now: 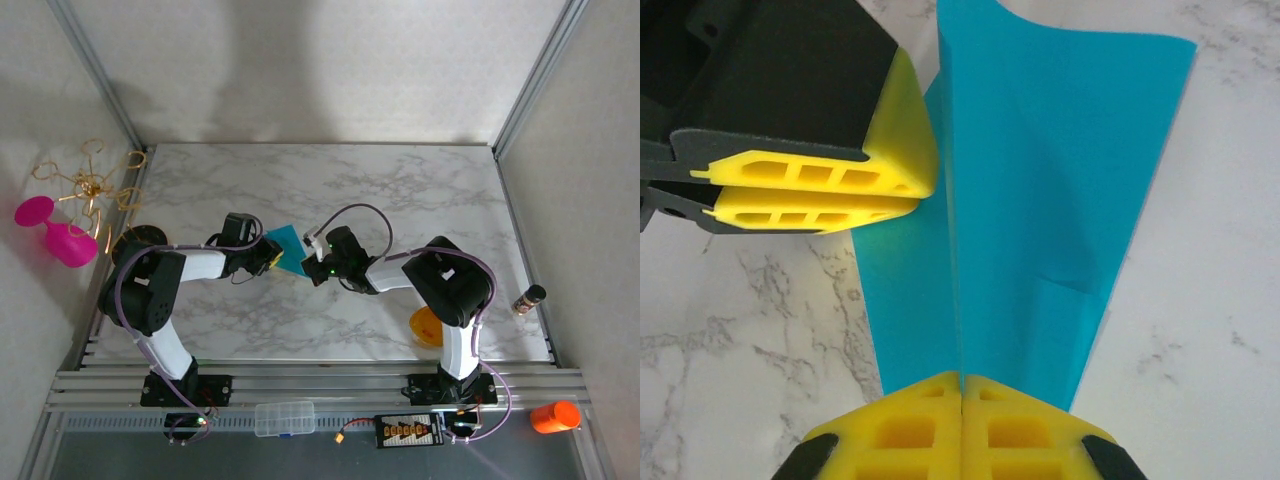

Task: Fold a paper plane with a square sheet of paper (pick it up from the middle)
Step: Fourth fold the wing at the center of the table.

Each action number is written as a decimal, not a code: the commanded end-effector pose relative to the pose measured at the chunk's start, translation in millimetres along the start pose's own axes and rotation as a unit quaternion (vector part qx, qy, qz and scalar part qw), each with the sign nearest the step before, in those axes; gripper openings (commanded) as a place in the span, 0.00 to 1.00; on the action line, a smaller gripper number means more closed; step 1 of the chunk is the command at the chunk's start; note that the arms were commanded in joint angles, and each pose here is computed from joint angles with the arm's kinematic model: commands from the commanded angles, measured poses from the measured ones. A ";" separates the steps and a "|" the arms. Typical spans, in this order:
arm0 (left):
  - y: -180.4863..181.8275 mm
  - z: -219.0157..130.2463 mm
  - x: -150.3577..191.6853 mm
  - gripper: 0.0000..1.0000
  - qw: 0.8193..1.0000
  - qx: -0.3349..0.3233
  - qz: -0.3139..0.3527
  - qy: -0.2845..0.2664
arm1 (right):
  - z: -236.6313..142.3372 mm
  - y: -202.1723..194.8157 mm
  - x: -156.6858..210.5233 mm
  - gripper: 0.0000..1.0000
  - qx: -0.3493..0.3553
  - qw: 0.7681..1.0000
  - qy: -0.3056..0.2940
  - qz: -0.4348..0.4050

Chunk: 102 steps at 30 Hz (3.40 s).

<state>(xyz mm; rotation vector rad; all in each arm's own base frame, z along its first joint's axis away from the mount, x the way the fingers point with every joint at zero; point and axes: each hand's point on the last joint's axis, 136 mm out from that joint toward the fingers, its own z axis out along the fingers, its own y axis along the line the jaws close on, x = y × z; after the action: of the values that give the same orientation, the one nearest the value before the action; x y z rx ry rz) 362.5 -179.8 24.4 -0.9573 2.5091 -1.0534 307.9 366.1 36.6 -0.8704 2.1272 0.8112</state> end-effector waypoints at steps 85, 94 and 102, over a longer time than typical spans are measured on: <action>-20.3 -25.7 14.0 0.25 0.995 0.091 0.041 -0.017 | 17.1 19.7 40.5 0.01 -0.096 0.962 0.129 0.222; -14.4 -13.9 20.5 0.28 0.995 0.088 0.037 0.004 | 13.7 23.9 38.1 0.08 -0.105 0.960 0.137 0.220; -1.4 -9.9 19.3 0.28 0.997 0.062 0.038 0.001 | 11.4 31.8 30.2 0.16 -0.128 0.959 0.140 0.209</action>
<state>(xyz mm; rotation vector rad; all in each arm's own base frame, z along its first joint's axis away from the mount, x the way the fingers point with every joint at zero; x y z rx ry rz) 348.2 -186.4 39.6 -0.8370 2.3999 -1.1931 286.9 385.7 28.5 -0.6712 2.4557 1.2409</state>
